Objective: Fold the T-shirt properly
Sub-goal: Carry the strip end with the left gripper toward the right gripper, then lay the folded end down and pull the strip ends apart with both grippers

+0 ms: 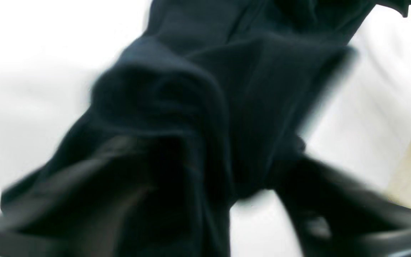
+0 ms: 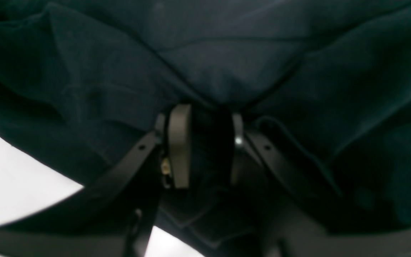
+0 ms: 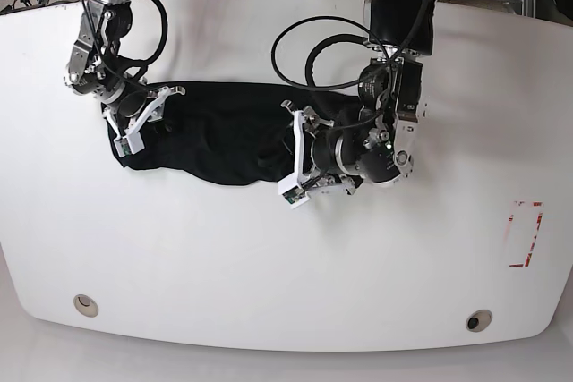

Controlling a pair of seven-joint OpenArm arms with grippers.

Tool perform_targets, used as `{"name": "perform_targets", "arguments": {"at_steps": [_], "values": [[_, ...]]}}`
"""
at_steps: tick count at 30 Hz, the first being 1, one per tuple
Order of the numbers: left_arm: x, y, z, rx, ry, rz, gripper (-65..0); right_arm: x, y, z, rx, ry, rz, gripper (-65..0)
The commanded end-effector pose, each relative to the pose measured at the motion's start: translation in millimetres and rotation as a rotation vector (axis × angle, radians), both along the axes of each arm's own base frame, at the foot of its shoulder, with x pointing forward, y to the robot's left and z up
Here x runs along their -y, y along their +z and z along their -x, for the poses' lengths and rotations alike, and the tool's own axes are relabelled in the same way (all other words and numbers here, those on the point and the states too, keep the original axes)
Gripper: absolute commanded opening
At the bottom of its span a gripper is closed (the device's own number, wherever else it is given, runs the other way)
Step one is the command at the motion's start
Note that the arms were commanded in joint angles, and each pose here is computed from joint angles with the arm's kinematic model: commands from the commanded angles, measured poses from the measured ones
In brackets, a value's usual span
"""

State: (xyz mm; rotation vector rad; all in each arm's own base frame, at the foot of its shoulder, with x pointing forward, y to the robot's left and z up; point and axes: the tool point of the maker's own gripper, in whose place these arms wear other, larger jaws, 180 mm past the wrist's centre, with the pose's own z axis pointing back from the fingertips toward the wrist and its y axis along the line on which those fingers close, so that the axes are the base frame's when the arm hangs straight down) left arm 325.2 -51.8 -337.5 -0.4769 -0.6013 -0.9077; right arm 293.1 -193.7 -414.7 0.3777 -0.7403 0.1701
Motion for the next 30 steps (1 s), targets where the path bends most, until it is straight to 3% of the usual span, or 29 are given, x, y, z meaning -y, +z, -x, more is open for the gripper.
{"name": "perform_targets", "arguments": {"at_steps": [1,8,13,18,23,26,30], "values": [[20,27,-10,0.076,-0.036,0.07,-26.4,7,0,0,-0.016,0.005,0.038,-50.4],[51,76,-2,0.136,-0.126,0.262,-23.6,8,0,0,-0.016,0.005,0.039,-50.4],[39,104,-13,0.191,-0.081,0.338,-23.9,8,1,0,-0.015,0.005,0.039,-50.4],[7,99,-34,0.213,0.039,0.292,-24.2,6,2,-1,-0.01,0.005,0.031,-50.4],[-37,69,-43,0.219,0.12,0.109,-25.4,4,16,-13,0.035,0.01,0.038,-50.4],[-60,43,-34,0.186,0.15,0.023,-33.5,3,24,-15,0.054,0.021,0.056,-50.4],[-79,23,-27,0.168,0.191,-0.004,-49.7,3,37,-18,0.071,0.039,0.09,-50.4]]}}
